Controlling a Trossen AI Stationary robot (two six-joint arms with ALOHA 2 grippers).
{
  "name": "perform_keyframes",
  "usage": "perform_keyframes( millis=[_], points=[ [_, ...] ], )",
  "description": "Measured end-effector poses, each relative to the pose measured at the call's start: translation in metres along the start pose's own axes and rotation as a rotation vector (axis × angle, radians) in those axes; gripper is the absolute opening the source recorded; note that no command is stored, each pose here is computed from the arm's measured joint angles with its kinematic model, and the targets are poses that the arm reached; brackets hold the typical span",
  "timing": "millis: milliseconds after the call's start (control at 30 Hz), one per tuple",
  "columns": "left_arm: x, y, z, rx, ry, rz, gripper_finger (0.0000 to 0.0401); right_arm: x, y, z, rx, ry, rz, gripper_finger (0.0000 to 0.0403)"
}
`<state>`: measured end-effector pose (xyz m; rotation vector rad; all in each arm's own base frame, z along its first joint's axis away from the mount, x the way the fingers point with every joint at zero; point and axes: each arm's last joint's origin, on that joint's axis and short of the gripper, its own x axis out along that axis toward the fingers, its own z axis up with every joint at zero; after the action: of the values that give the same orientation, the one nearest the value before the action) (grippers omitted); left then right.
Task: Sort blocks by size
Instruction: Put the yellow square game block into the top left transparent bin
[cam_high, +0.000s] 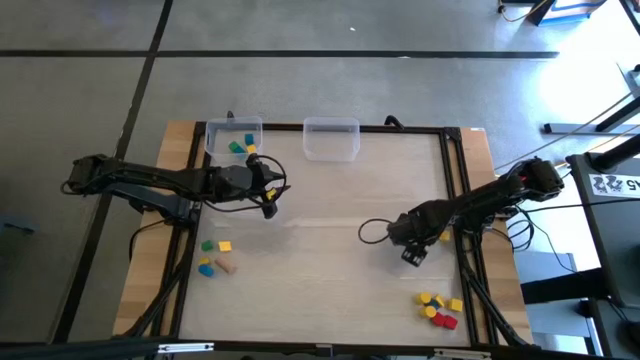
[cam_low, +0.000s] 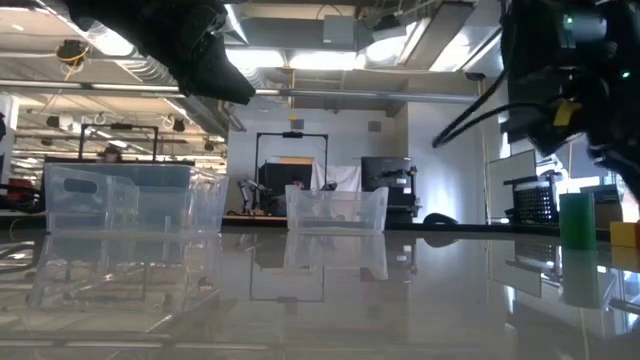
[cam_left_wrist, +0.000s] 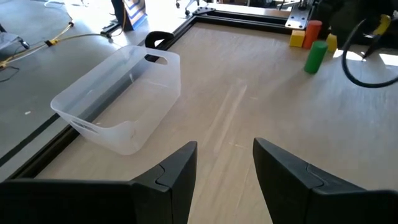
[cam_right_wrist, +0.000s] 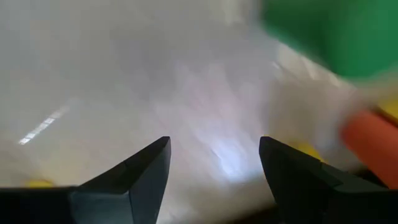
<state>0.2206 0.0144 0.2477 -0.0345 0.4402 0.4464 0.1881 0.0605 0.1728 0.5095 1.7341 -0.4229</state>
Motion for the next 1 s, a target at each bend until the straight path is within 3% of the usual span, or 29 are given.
perform_keyframes(
  millis=[167, 500, 1000],
  points=[
    [0.000, 0.000, 0.000, 0.003, 0.001, 0.000, 0.0155, -0.001, -0.012, -0.011, 0.064, 0.110, -0.122, 0.0250],
    [0.000, 0.000, 0.000, 0.005, 0.004, 0.001, 0.0155, 0.019, -0.018, -0.014, 0.110, 0.190, -0.145, 0.0250],
    [0.000, 0.000, -0.002, 0.013, 0.022, 0.003, 0.0155, 0.015, -0.004, -0.004, 0.011, 0.153, -0.030, 0.0250]
  ],
)
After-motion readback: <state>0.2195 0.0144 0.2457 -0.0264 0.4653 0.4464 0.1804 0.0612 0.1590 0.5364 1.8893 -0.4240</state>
